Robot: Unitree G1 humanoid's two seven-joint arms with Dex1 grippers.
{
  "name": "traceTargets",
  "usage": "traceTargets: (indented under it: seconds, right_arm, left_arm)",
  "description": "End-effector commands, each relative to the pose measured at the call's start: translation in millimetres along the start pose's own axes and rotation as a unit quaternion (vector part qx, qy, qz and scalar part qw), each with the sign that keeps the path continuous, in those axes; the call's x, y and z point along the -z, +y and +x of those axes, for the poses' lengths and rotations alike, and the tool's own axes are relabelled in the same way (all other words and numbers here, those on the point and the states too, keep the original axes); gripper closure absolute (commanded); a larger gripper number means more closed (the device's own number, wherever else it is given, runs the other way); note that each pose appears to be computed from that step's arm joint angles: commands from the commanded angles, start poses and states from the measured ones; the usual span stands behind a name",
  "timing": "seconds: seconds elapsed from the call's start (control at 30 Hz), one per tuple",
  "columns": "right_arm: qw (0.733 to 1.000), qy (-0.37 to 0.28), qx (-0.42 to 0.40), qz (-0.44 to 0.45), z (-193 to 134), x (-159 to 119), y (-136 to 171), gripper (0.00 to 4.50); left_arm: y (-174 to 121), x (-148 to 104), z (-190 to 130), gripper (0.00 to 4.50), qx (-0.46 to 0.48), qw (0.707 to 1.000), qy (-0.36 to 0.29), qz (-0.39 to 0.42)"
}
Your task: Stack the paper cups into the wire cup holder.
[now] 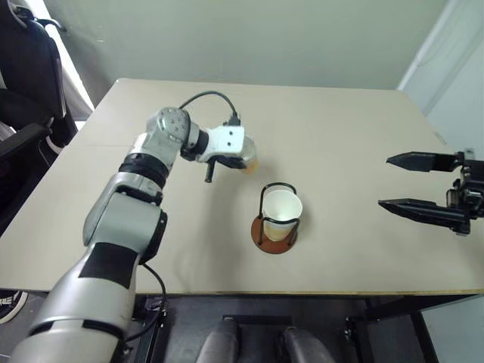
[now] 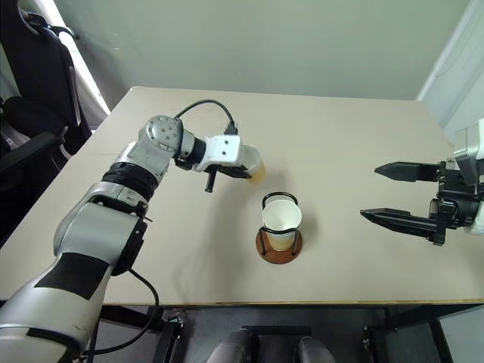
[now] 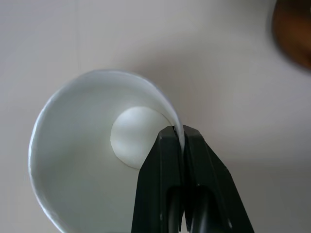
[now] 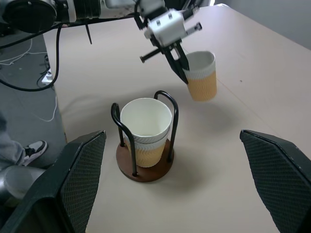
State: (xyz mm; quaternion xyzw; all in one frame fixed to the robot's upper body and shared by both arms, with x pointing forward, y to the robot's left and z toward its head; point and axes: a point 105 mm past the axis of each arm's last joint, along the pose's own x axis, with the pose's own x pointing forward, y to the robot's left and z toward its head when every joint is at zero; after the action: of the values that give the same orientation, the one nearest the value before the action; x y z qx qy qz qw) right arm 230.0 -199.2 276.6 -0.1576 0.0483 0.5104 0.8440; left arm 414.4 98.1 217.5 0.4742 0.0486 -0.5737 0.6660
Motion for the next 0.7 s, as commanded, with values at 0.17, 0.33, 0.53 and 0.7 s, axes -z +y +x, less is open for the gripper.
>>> traceTargets:
  seconds: [0.17, 0.33, 0.53, 0.7]
  right_arm:
    - [0.999, 0.002, 0.011, -0.032, -6.5, -12.2, -6.1, 0.0]
    - [0.999, 0.002, 0.007, -0.036, -4.6, -12.5, -6.2, 0.0]
    - [0.999, 0.0, 0.004, -0.04, -3.1, -12.8, -5.8, 0.0]
    - [0.999, 0.0, 0.007, -0.04, -3.3, -11.4, -5.0, 0.0]
  left_arm:
    - [24.7, -127.4, -65.0, 4.47, 0.035, 0.972, -0.222, 0.07]
    - [-27.4, -145.2, -63.7, 4.47, 0.155, 0.956, -0.231, 0.097]
    - [-45.1, -133.4, -47.9, 4.47, 0.205, 0.955, -0.179, 0.119]
    - [-52.2, -130.7, -37.1, 4.47, 0.225, 0.95, -0.16, 0.146]
